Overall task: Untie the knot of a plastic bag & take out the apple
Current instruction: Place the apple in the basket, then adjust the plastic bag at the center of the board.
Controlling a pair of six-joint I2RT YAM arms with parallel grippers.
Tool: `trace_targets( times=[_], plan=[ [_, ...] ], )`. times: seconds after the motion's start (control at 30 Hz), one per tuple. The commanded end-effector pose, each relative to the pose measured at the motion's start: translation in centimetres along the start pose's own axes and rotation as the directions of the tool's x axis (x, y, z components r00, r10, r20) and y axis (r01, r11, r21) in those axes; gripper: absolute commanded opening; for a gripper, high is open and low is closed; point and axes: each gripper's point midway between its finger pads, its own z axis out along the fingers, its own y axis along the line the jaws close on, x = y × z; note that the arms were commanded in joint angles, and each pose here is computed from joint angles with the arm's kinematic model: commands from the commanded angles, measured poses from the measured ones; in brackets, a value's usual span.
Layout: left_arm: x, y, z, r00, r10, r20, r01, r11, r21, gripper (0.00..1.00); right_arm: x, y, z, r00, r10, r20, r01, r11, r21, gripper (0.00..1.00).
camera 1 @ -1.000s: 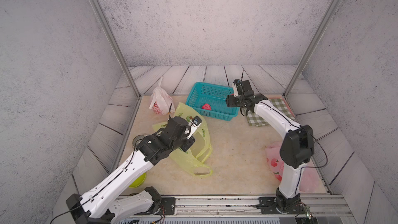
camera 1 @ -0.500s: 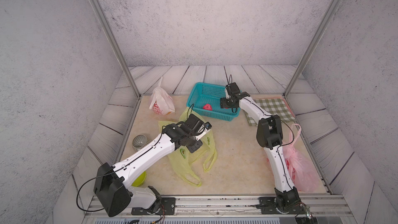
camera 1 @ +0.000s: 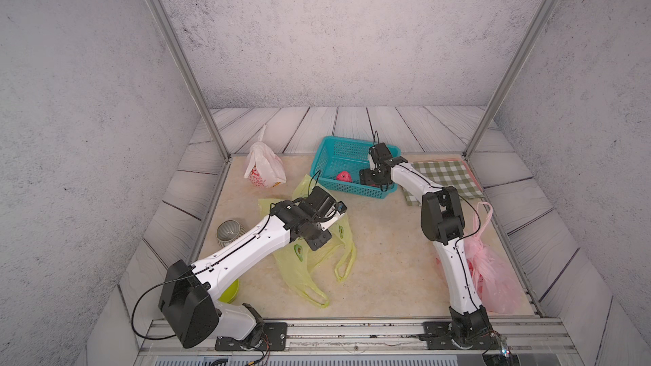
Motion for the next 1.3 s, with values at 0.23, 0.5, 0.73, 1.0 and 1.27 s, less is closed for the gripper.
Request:
trace_targets(
  times=[0.23,0.5,0.73,1.0,1.27],
  plan=[
    [-1.0,0.0,-1.5,0.999,-0.026,0.046,0.025,1.000,0.018,0.00,-4.3,2.7,-16.6,0.968,-0.029,0.251,0.053,0.994,-0.091,0.90],
    [-4.5,-5.7,-6.4,0.920,0.058,0.388,-0.145,0.969,0.200,0.00,4.3,3.8,-24.9,0.951,-0.041,0.305,0.096,0.981,-0.168,0.89],
    [-3.0,-5.3,-5.1,0.942,-0.038,0.332,-0.016,0.987,0.160,0.47,11.7,5.8,-28.4,0.952,-0.110,0.284,0.179,0.957,-0.230,0.87],
    [-4.7,-7.6,-10.4,0.801,-0.336,0.495,0.115,0.899,0.423,0.93,14.4,8.7,-32.5,0.928,-0.143,0.345,0.266,0.901,-0.343,0.86],
    [-7.7,-8.5,-13.6,0.724,-0.459,0.514,0.109,0.813,0.572,0.99,15.4,9.5,-34.4,0.938,-0.094,0.335,0.242,0.868,-0.433,0.86]
  ],
)
